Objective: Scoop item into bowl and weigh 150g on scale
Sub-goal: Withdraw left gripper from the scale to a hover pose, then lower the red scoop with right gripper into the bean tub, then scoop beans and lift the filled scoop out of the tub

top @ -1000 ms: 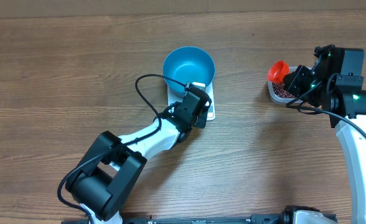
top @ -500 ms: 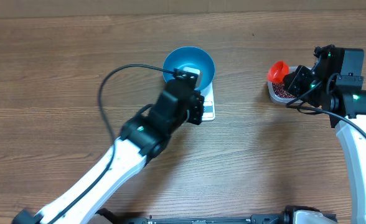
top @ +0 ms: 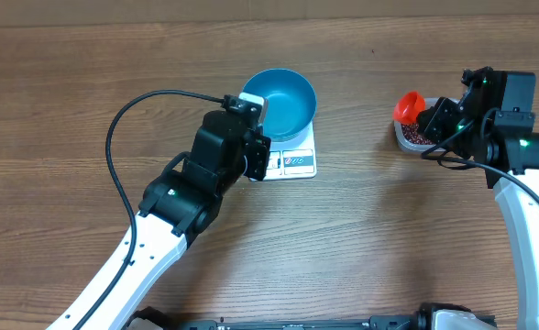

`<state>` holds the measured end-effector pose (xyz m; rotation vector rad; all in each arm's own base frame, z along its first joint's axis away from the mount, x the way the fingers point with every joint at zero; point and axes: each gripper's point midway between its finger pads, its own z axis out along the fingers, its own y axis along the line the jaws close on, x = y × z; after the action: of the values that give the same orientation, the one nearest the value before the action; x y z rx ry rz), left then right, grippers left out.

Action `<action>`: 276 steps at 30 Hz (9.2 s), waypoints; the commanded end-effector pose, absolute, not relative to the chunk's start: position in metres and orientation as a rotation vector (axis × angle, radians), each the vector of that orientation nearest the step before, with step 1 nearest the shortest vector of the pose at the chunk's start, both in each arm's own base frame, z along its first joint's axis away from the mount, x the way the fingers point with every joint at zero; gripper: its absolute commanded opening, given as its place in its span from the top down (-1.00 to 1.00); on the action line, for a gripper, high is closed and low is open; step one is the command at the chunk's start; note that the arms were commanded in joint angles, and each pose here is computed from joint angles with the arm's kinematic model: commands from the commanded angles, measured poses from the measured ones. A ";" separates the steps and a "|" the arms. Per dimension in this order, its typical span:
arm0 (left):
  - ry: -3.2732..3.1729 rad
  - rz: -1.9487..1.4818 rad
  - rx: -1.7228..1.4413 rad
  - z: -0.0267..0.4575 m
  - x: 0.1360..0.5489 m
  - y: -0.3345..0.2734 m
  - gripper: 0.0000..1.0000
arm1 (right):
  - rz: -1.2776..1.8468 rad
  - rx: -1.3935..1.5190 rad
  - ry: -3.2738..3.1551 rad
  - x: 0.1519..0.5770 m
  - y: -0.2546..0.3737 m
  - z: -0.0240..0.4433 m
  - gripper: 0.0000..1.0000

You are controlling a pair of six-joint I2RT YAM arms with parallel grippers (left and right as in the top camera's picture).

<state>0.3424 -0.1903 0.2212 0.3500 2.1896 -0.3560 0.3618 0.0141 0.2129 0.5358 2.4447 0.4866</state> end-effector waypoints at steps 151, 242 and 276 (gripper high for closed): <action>2.270 -0.291 0.767 0.198 0.318 -0.118 -0.99 | -0.070 0.247 2.805 0.405 -0.082 0.151 0.93; 2.270 -0.291 0.768 0.198 0.318 -0.118 -0.99 | 1.208 0.677 2.479 0.386 -0.085 0.108 0.92; 2.270 -0.291 0.767 0.198 0.318 -0.118 -1.00 | 1.395 0.587 2.272 0.375 -0.096 0.139 0.92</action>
<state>0.3140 -0.1195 0.1944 0.7875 2.2710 -0.2991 0.3725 -0.0987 0.1305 0.6513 2.3376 1.3450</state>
